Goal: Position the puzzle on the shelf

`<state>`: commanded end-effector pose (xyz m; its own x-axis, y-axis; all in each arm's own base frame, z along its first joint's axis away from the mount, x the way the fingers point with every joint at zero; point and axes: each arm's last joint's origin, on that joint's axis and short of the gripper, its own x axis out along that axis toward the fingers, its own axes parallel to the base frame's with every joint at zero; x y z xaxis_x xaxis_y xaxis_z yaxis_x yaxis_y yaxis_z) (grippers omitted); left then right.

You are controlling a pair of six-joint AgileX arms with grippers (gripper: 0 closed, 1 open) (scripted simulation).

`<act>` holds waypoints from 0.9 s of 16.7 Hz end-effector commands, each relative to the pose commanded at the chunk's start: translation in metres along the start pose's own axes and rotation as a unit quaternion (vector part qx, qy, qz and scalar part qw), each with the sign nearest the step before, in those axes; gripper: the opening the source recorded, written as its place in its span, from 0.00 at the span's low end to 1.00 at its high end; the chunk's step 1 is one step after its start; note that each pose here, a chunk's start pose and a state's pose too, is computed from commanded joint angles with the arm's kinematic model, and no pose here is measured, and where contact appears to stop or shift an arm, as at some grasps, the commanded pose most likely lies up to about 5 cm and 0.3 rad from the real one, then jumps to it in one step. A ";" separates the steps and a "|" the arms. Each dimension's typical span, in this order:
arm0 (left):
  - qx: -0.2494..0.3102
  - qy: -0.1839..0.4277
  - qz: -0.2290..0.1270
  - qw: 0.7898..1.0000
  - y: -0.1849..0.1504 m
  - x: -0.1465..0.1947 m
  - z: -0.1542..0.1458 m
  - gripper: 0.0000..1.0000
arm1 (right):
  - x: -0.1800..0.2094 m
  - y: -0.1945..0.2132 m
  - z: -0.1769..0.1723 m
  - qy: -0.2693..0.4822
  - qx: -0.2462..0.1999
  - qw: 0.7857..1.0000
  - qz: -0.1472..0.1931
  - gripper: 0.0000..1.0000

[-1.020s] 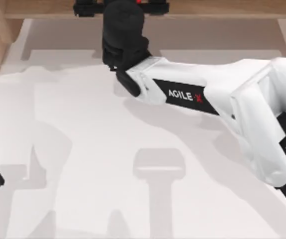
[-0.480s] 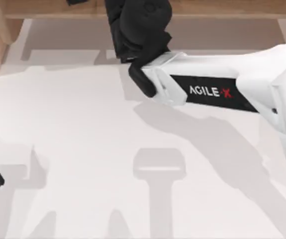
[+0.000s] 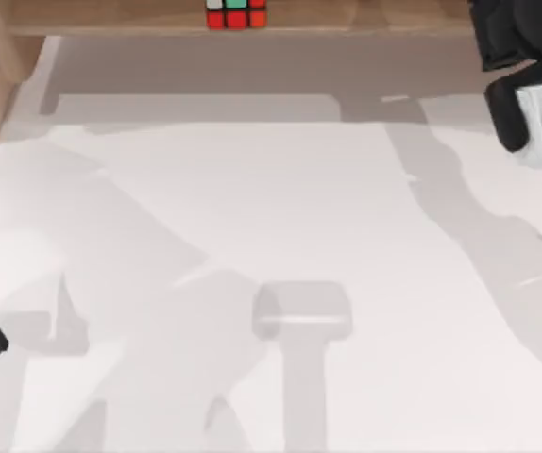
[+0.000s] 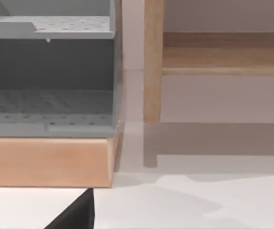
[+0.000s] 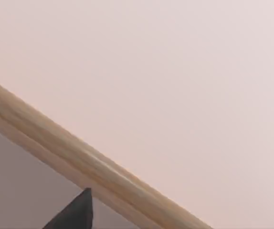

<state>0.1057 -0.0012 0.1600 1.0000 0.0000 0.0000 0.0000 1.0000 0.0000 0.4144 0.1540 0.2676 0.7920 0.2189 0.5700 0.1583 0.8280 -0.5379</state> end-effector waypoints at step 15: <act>0.000 0.000 0.000 1.000 0.000 0.000 0.000 1.00 | -0.285 -0.251 -0.148 0.234 -0.489 0.834 0.105 1.00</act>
<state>0.1057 -0.0012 0.1600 1.0000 0.0000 0.0000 0.0000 1.0000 0.0000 0.2360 -0.1923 0.1479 0.9697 -0.1093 0.2185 0.2117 -0.0699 -0.9748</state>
